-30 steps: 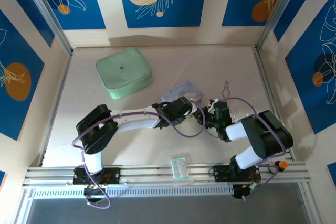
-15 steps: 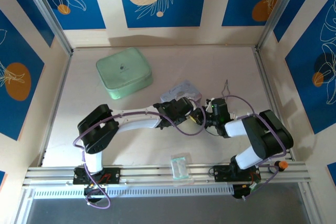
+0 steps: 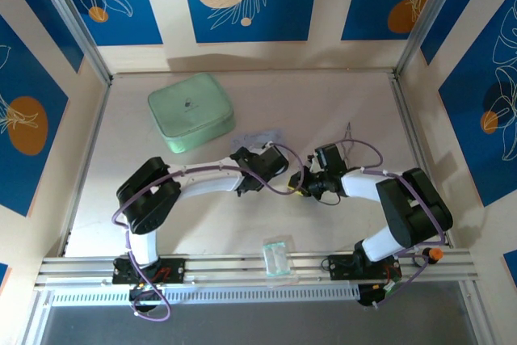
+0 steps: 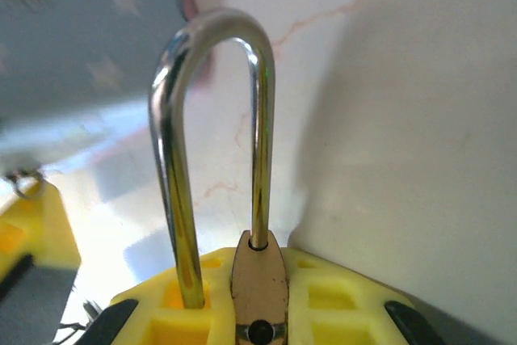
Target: Unlock the padlock with the key
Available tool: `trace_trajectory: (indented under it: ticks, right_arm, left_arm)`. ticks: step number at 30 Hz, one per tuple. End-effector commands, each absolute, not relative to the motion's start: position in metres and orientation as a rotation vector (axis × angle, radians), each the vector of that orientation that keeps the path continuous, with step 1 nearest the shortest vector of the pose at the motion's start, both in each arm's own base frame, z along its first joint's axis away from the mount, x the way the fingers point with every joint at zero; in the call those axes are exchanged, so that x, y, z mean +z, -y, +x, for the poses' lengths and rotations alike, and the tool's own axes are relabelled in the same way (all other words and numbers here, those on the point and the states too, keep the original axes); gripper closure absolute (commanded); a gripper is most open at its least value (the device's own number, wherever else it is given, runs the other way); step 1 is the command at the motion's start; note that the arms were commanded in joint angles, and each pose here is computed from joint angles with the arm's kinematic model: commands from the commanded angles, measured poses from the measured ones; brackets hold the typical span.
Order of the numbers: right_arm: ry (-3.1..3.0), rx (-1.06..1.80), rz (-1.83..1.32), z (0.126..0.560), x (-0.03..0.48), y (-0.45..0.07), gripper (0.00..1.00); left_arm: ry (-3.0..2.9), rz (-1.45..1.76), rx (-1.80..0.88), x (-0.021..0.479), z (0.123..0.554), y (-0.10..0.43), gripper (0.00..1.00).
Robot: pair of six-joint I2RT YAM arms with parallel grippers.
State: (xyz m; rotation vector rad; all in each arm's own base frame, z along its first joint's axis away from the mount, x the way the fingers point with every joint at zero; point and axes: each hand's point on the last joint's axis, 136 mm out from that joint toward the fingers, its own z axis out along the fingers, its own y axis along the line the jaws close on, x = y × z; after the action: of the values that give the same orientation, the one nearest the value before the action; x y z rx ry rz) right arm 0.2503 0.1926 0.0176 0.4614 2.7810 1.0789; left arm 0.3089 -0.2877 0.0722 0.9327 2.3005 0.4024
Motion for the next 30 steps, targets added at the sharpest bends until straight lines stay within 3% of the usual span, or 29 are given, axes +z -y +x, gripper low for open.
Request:
trace_trajectory:
  ticks: [1,9,16,30]
  right_arm:
    - [-3.082,0.885,0.477,0.194,-0.007,-0.171,0.91]
    - [-3.220,0.740,0.461,0.175,-0.010,-0.157,0.83]
    - [-3.246,0.593,0.405,0.177,0.001,-0.149,0.77]
    - [-3.273,0.087,0.267,0.176,0.014,-0.133,0.63]
  left_arm:
    - [-2.431,0.917,0.485,0.050,0.298,0.252,0.17]
    - [-2.414,0.863,0.394,0.063,0.310,0.252,0.14]
    - [-2.365,0.844,0.314,0.086,0.311,0.259,0.04]
    - [-2.321,0.795,0.243,0.118,0.304,0.251,0.01]
